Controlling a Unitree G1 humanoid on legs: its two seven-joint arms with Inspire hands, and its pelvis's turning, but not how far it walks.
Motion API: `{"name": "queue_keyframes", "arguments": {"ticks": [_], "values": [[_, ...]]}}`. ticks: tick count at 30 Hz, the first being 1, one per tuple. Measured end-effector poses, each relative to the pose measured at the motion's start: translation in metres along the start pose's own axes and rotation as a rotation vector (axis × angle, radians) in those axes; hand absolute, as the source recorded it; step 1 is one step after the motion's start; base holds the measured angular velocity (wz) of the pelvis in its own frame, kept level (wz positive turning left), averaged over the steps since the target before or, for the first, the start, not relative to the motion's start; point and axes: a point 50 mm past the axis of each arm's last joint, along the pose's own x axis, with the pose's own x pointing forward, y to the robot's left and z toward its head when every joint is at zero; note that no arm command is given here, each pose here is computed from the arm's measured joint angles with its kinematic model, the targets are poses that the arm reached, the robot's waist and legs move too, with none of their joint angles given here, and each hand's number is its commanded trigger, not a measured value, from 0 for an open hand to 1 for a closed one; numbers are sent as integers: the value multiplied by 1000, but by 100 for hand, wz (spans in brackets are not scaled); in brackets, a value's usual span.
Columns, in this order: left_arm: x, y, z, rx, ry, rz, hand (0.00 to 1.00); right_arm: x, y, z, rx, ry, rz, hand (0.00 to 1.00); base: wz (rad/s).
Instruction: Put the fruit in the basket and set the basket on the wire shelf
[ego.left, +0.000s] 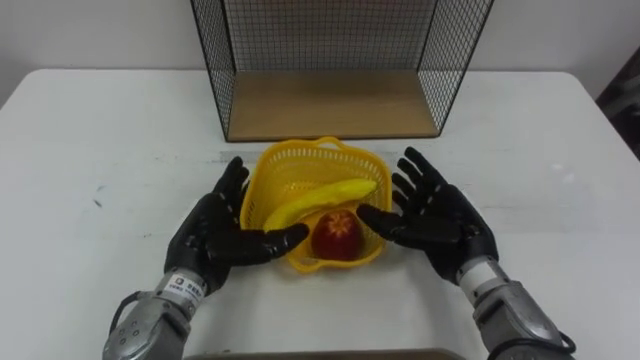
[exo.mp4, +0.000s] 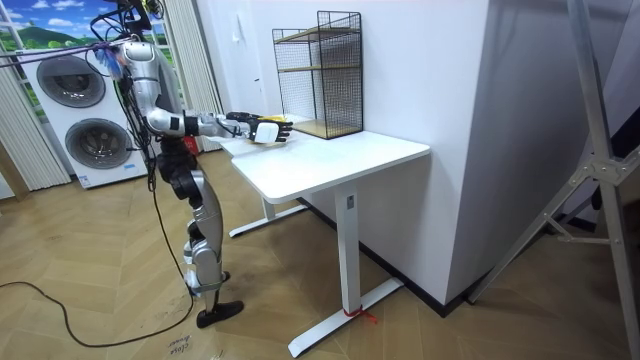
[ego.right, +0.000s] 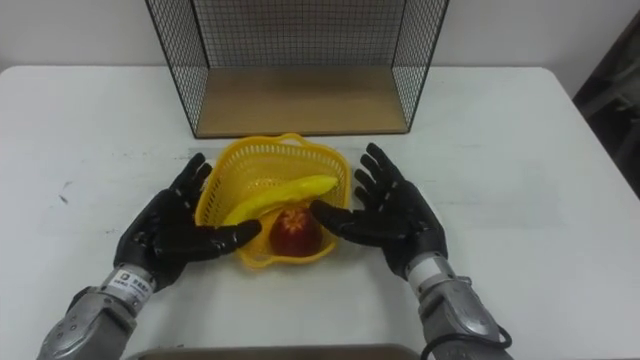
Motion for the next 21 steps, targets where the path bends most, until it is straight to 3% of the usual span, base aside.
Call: {"name": "queue_keyframes", "arguments": {"ticks": [21], "values": [[1,-4,-4,-1,19,-22,0,1,8,-4,-10,18,62,0,-1]]}}
